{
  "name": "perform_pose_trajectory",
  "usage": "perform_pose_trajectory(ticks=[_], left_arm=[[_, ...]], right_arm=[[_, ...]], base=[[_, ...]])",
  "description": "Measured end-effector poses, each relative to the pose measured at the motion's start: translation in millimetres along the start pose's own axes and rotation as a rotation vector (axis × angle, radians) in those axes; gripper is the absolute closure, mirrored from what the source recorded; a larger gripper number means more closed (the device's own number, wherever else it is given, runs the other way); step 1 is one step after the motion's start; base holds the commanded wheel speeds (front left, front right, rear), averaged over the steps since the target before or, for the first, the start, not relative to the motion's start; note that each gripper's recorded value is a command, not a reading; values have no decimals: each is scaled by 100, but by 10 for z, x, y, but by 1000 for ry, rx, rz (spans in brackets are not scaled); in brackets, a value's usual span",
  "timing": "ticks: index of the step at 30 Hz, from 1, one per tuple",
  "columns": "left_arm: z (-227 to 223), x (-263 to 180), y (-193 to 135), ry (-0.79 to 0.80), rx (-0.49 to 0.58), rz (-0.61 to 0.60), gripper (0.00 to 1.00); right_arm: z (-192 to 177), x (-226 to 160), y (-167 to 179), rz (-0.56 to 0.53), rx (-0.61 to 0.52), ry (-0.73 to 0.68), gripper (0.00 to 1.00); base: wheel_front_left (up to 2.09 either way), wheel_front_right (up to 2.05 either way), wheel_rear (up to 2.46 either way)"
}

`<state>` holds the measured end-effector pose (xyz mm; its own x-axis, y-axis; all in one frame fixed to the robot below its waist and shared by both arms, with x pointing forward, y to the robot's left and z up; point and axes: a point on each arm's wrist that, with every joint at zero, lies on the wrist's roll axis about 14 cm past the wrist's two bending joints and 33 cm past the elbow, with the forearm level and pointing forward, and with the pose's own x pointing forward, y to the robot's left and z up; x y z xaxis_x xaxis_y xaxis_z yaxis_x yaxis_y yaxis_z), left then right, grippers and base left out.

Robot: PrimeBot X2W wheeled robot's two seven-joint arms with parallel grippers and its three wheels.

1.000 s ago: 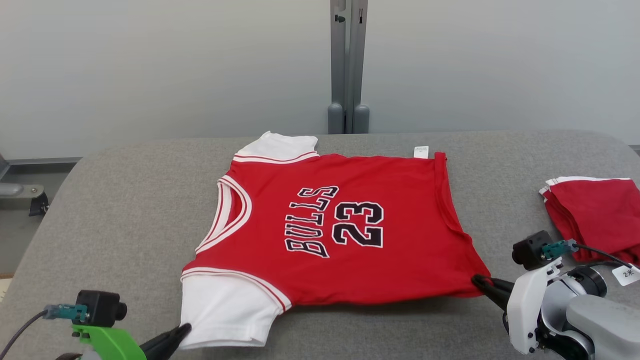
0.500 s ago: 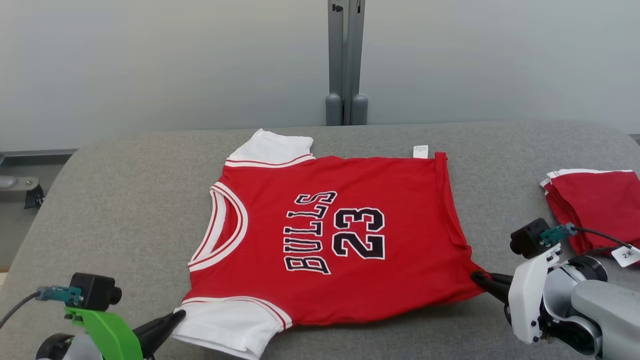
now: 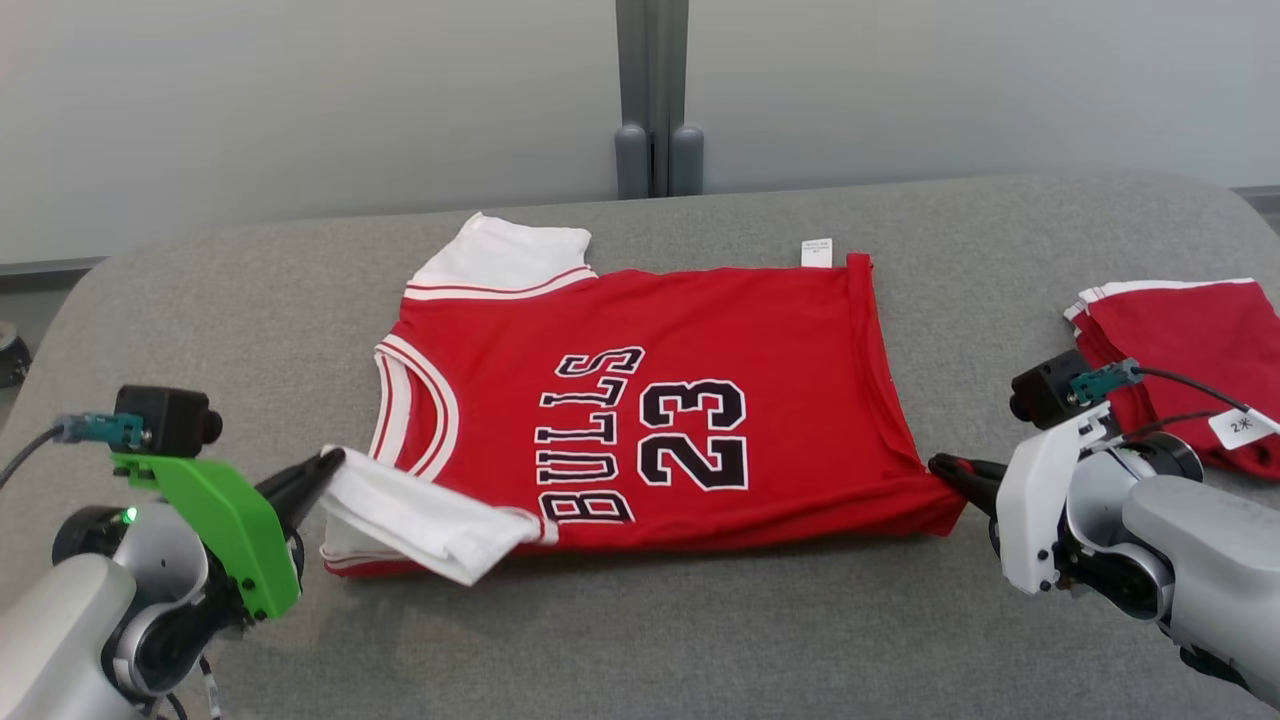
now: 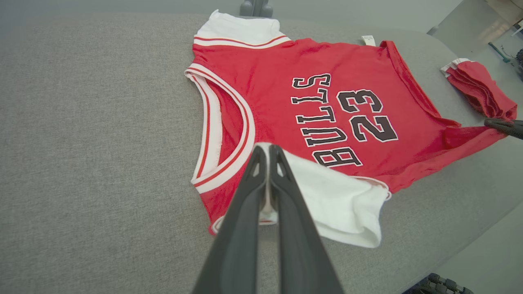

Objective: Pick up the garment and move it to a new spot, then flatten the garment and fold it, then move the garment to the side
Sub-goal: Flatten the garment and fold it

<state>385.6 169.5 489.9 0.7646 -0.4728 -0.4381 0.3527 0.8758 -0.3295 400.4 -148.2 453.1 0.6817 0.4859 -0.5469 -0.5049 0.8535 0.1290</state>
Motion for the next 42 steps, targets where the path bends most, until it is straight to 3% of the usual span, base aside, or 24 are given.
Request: perform_pose_trajectory(ticks=[7, 23, 24, 25, 26, 27, 34, 38, 42], left_arm=[[257, 381, 180, -30, 33, 71, 100], [-26, 1026, 434, 122, 133, 158, 100], [-35, 1036, 434, 123, 134, 158, 100], [-59, 1045, 443, 125, 125, 164, 100], [-68, 1047, 457, 119, 123, 171, 57], [-60, 1045, 480, 109, 125, 182, 0], [90, 957, 555, -5, 138, 233, 0], [415, 848, 506, -191, 122, 242, 0], [630, 677, 338, -382, 99, 215, 0]], right_arm=[[68, 141, -169, -39, 21, -13, 100], [91, 447, -402, -71, 40, -33, 100], [120, 462, -402, -70, 37, -46, 78], [183, 481, -406, -69, 27, -76, 0], [224, 495, -419, -73, 21, -94, 0], [253, 502, -428, -75, 19, -109, 0], [472, 440, -463, -97, 11, -234, 0], [616, 321, -507, -121, 18, -309, 0], [1184, 80, -501, -137, 27, -515, 0]], base=[[0, 0, 0], [0, 0, 0], [0, 0, 0], [0, 0, 0], [0, 0, 0], [0, 0, 0], [0, 0, 0], [0, 0, 0], [0, 0, 0]])
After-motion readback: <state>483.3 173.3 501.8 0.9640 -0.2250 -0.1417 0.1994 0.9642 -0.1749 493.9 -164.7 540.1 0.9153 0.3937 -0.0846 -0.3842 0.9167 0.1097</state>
